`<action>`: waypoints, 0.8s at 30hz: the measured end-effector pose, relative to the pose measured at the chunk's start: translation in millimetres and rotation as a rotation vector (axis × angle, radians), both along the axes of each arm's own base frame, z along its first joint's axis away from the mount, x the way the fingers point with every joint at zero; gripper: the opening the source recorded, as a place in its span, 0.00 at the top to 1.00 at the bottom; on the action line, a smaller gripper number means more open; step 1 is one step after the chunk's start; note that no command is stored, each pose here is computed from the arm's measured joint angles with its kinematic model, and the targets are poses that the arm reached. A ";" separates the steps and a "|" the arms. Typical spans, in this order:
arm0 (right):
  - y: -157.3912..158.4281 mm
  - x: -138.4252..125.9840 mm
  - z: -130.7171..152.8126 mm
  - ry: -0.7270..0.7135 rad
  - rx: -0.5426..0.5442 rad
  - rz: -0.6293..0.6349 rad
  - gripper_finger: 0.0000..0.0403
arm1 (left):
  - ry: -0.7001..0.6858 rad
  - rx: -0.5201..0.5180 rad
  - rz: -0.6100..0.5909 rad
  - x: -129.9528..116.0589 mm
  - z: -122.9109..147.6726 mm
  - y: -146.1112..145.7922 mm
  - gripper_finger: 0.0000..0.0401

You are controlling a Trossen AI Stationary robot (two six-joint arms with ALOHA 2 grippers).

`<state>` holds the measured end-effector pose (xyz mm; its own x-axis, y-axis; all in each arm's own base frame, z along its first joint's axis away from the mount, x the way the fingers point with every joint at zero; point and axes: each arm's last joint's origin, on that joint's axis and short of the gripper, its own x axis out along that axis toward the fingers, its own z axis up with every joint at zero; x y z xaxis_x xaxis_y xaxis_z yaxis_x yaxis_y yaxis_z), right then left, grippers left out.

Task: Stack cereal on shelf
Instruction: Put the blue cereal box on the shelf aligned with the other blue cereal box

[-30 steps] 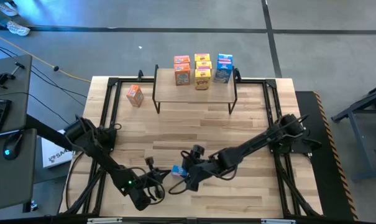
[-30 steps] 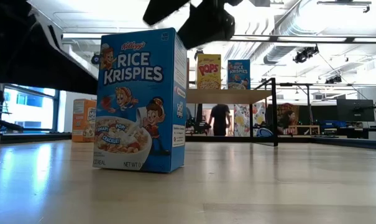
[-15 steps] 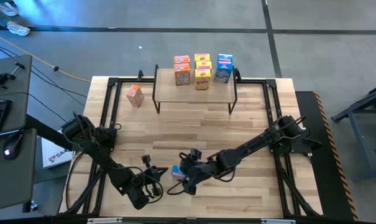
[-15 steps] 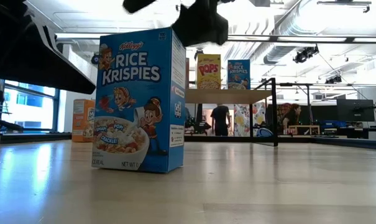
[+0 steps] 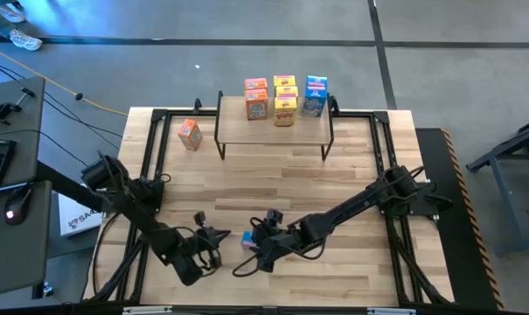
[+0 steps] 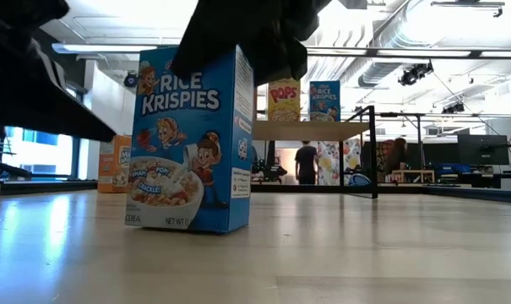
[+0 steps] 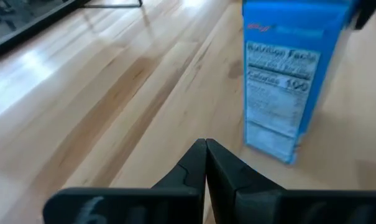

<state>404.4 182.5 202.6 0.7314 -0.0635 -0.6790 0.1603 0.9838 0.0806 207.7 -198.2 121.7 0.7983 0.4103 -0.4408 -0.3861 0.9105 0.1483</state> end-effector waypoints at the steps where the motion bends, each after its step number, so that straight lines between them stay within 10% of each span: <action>1: 0.2 0.2 0.2 -0.003 0.003 0.002 0.38 | -0.019 -0.021 -0.003 -2.2 0.7 1.0 1.00; 10: 4.2 -0.7 1.0 -0.012 -0.008 0.026 0.57 | -0.110 -0.109 -0.026 -23.7 8.8 23.5 1.00; 24: -8.5 -6.9 37.8 -0.079 -0.060 0.111 0.61 | -0.239 -0.241 -0.021 -49.7 -8.8 77.0 1.00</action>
